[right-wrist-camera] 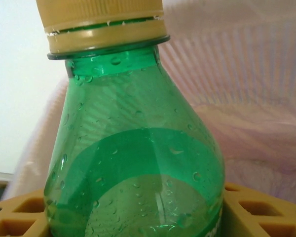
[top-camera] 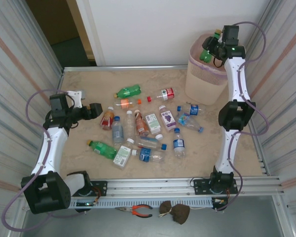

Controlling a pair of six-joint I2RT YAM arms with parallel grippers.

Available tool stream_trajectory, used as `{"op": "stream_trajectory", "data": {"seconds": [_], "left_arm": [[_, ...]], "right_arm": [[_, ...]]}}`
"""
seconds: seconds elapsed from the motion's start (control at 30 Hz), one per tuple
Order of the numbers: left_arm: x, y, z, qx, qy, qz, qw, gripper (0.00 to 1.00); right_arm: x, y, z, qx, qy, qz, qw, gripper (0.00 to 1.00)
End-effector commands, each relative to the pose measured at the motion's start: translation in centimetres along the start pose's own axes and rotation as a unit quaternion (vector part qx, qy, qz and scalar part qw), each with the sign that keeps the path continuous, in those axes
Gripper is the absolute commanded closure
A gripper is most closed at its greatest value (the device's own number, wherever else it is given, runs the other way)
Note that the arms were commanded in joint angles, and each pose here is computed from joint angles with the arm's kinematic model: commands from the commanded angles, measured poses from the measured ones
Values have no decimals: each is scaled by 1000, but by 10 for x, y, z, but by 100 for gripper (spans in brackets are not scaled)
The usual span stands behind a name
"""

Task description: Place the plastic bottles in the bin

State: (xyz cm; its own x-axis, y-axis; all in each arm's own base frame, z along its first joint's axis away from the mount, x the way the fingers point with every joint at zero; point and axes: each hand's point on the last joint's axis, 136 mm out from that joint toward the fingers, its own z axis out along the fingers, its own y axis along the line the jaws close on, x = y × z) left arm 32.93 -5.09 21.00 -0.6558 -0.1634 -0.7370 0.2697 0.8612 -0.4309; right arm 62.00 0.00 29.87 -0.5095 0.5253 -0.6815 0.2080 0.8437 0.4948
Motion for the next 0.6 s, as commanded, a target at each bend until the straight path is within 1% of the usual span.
{"op": "stream_trajectory", "data": {"seconds": [0.0,0.3,0.57], "left_arm": [[-2,-1,-1,10,-7,-1,1000,15],[-2,0,0,10,-5,-4,1000,15],[-1,0,0,9,-4,-4,1000,16]], "right_arm": [[20,-6,13,-3,44,18,999,46],[70,-28,40,11,132,16,991,47],[115,-53,57,-7,230,39,972,49]]}}
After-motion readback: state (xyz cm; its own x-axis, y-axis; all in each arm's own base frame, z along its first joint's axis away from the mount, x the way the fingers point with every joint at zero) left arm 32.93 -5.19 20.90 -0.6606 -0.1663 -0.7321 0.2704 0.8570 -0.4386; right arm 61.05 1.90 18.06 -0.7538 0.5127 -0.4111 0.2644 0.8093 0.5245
